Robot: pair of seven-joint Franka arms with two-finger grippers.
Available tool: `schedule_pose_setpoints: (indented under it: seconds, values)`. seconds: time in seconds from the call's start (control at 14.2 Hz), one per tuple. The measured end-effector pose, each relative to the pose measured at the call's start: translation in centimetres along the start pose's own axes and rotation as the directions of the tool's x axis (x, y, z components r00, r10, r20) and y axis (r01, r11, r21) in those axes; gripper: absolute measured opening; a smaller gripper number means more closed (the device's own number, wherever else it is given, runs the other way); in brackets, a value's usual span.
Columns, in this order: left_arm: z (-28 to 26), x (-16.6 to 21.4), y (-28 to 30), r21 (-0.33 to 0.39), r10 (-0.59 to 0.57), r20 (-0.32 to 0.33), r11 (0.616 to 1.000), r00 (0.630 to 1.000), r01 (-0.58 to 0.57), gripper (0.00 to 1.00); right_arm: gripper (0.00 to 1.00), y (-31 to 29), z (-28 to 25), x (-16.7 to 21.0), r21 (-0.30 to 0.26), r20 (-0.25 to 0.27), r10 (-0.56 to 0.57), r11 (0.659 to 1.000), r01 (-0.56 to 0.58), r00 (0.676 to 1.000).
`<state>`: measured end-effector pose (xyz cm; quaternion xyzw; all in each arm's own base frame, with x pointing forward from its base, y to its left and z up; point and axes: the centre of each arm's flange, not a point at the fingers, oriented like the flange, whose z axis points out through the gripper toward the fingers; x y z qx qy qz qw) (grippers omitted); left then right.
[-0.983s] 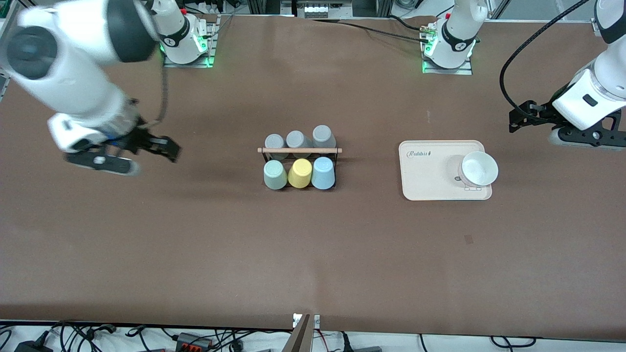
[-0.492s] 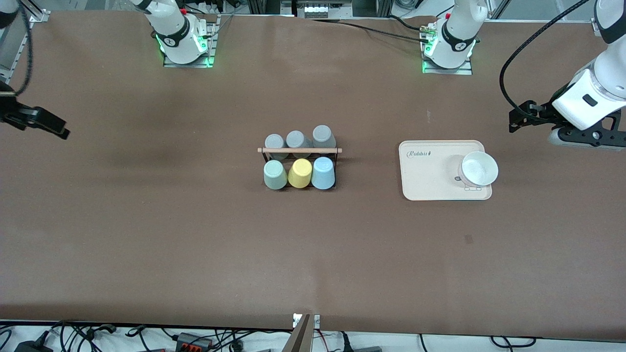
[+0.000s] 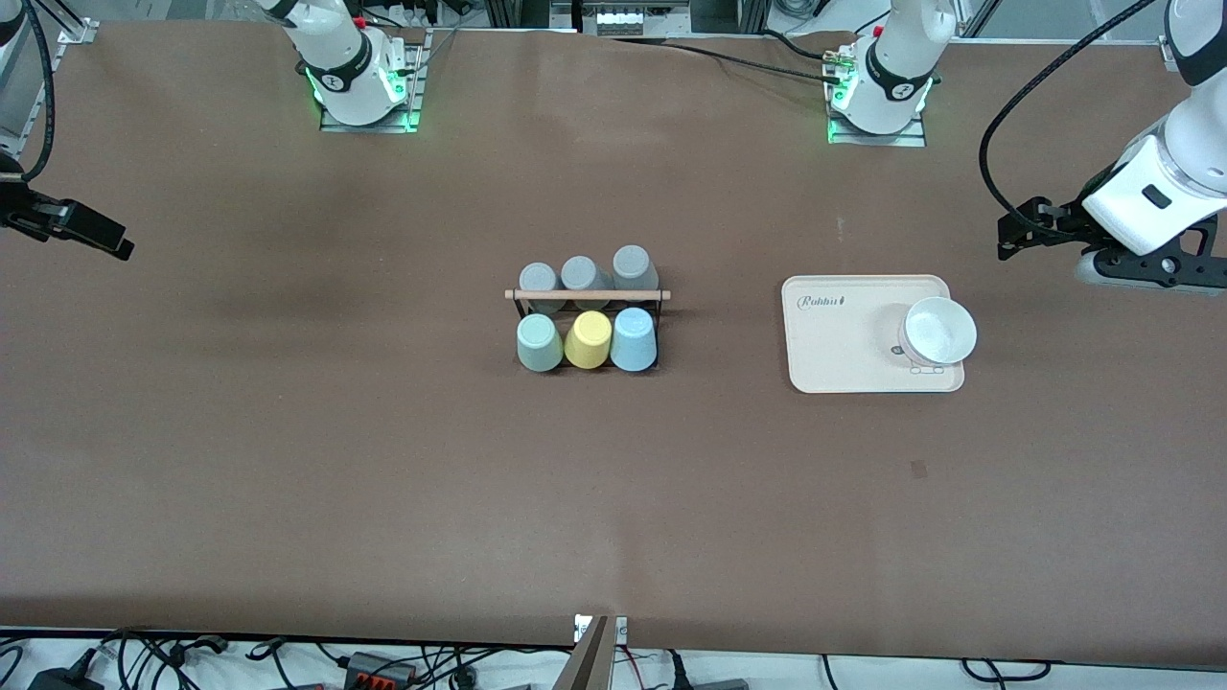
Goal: Hang scattered cups on rack with three cups
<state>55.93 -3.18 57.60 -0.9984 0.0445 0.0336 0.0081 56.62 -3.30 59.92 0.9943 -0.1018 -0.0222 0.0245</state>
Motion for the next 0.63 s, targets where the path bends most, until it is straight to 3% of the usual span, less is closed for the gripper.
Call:
schedule_pose_setpoints:
  seconds: [0.63]
  values:
    - [0.0,0.0,0.02,0.0,0.0,0.0,1.0,1.0,0.0,1.0,1.0,-0.7,0.01,0.04,0.01,-0.011,-0.009,1.0,0.009,1.0]
